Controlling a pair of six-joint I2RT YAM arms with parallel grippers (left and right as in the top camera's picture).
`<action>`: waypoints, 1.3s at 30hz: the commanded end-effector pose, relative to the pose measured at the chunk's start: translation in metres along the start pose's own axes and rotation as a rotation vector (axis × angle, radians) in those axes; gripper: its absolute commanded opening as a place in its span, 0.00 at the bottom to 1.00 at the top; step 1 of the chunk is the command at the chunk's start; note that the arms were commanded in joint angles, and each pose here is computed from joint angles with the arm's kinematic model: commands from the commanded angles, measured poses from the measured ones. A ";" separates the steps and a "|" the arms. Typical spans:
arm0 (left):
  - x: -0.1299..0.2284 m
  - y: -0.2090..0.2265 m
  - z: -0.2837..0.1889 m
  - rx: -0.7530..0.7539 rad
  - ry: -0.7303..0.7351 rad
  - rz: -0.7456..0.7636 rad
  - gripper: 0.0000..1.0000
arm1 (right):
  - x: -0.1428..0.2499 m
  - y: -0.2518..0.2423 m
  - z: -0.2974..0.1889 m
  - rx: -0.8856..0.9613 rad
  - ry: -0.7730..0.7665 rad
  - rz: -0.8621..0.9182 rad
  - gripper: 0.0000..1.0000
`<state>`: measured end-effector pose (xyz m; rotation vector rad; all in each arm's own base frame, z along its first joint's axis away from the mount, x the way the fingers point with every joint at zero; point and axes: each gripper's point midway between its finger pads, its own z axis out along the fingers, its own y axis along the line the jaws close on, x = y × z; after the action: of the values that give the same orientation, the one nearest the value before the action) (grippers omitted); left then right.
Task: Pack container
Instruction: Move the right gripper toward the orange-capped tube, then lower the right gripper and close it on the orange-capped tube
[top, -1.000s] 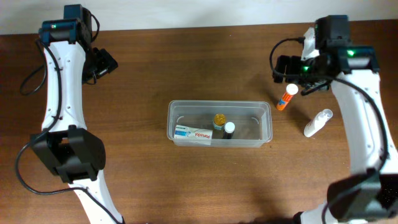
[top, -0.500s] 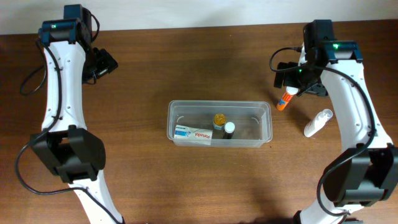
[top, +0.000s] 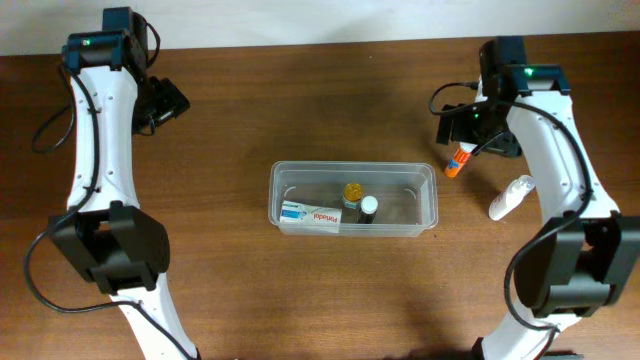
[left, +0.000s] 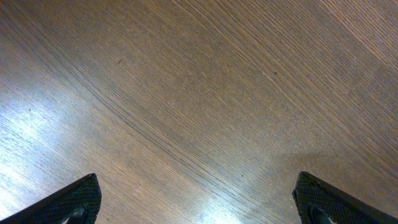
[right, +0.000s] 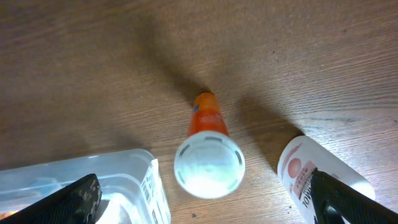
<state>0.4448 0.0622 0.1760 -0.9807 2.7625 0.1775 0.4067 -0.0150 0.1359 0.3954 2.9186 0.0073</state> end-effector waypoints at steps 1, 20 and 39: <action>-0.004 0.004 -0.015 0.010 -0.036 0.003 0.99 | -0.003 -0.004 0.008 0.024 0.010 0.009 0.97; -0.004 0.004 -0.015 0.010 -0.036 0.003 0.99 | -0.002 -0.008 0.030 0.053 0.053 0.005 0.61; -0.004 0.004 -0.015 0.010 -0.036 0.003 0.99 | 0.000 -0.010 0.030 0.066 0.061 0.004 0.27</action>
<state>0.4449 0.0622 0.1761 -0.9806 2.7621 0.1774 0.4083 -0.0204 0.1067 0.4031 2.9856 -0.0503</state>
